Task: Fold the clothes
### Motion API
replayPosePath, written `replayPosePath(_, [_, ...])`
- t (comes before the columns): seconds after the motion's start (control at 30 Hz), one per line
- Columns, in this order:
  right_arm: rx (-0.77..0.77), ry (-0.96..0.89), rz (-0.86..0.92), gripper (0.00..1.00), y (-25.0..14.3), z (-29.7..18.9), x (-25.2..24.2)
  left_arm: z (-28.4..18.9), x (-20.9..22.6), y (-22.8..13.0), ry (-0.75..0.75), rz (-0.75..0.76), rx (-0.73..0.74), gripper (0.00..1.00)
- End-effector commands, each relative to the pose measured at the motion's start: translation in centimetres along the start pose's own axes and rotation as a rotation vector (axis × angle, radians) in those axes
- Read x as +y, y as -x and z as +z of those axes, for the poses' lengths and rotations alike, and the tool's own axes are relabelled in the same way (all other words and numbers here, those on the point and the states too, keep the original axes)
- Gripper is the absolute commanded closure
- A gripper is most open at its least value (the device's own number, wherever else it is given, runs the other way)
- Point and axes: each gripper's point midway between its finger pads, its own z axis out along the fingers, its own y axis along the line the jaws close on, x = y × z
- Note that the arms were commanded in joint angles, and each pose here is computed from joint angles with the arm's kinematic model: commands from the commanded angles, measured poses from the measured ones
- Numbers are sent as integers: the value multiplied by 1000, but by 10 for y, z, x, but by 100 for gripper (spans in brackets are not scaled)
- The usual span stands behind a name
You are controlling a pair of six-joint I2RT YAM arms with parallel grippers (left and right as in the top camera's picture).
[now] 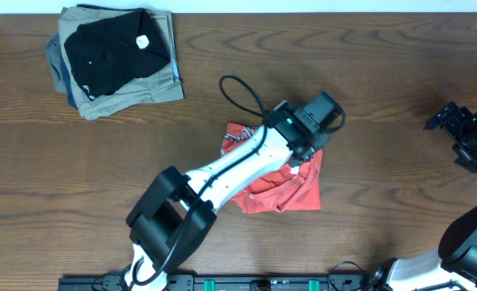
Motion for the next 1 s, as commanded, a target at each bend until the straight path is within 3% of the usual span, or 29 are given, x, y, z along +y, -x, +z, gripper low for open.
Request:
replayPosePath(0.0, [-32,0,3,1,5,-9,-2,18,-2,-7,13,51,-25,89])
replayPosePath(0.17, [-32,0,3,1,5,-9,-2,49,7,-16,44,87,-15,74])
replayPosePath(0.27, [-32,0,3,1,5,-9,-2,56,4,-15,31,190,-16,44])
replayPosePath(0.43, [-32,0,3,1,5,-9,-2,40,-14,-15,-28,338,-26,16])
replayPosePath(0.7, [-32,0,3,1,5,-9,-2,-38,-51,-26,-175,665,-72,2])
replayPosePath(0.83, [-32,0,3,1,5,-9,-2,-70,-39,-23,-145,671,-75,2])
replayPosePath(0.97, [-32,0,3,1,5,-9,-2,-81,-6,-5,-24,626,-50,2])
